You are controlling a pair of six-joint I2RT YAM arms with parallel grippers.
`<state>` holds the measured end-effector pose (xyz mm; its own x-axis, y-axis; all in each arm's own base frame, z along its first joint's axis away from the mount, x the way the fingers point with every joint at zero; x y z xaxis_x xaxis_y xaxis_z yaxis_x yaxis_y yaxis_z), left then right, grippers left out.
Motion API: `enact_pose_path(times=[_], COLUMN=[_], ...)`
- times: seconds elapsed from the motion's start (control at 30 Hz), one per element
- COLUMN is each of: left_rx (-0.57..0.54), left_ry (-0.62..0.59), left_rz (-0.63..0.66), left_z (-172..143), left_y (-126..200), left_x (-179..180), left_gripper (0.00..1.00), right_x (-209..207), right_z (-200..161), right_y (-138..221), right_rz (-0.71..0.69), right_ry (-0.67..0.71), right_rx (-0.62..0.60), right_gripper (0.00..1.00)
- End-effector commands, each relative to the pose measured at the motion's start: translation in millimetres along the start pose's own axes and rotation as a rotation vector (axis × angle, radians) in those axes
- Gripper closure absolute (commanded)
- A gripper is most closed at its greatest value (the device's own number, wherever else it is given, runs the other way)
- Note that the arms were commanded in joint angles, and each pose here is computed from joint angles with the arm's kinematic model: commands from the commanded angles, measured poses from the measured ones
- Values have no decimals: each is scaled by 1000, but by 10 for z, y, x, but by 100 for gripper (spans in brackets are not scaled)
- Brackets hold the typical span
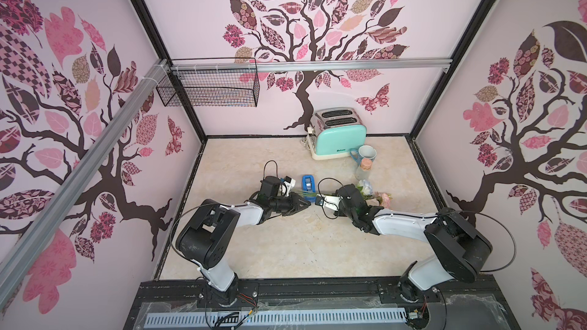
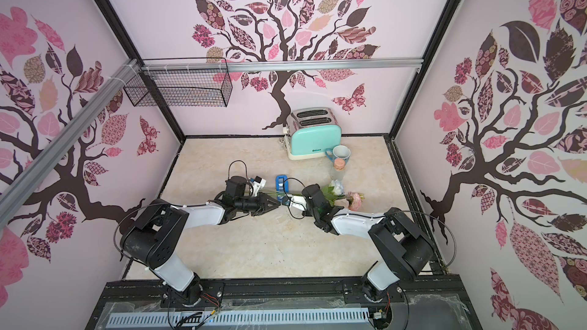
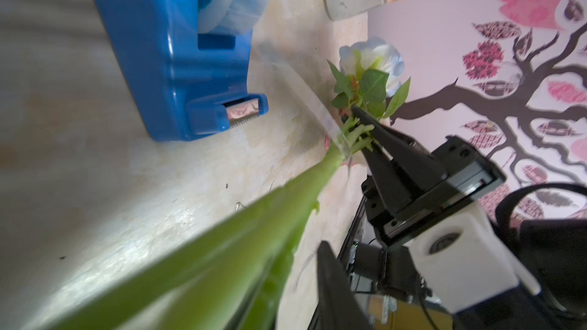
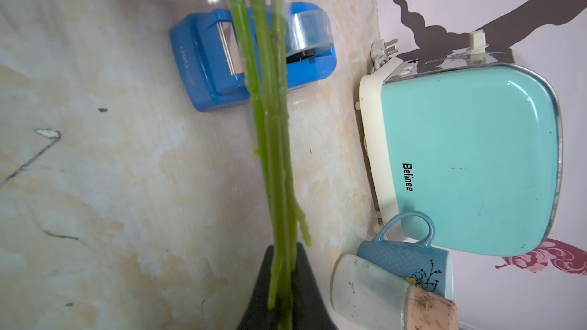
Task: Wrap bouquets with tape
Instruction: Stick the tape to the bouquet.
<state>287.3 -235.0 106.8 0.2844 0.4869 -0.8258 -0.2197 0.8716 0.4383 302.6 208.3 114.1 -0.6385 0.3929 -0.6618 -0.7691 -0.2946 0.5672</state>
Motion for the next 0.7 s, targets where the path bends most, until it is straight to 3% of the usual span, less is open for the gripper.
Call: enact_pose_path(times=[0.0,0.2,0.43,0.57,0.67], left_rx=[-7,44,160,205,153], left_ry=[-31,-122,-396,-511,-448], left_rz=[37,117,259,285,349], left_z=[-75,-176,-132,145,640], left_y=[64,350,899,1129,1241], left_x=[17,-180,-635,-763,-769], left_gripper=[60,47,48,51,54], right_x=[-104,-92,-112,-123,-121], right_z=[97,51,31,18,-4], right_y=[82,50,-19,-53,-92], right_rz=[-17,-36,-93,-146,-195], right_ry=[-32,-3,60,91,130], right_rx=[-43,-26,-25,-42,-58], right_gripper=[100,100,100,100,100])
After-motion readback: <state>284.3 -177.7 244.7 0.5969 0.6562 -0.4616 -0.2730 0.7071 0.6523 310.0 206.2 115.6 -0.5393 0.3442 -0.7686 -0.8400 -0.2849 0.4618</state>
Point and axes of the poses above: each gripper's point midway between its finger pads, its own y axis back along the fingers, its own x axis along the line the jaws close on, z = x × y, the point moved 5 cm from there along y, back along the fingers, and after that the axes turned 11 degrees about -y, right-handed, at the moved point
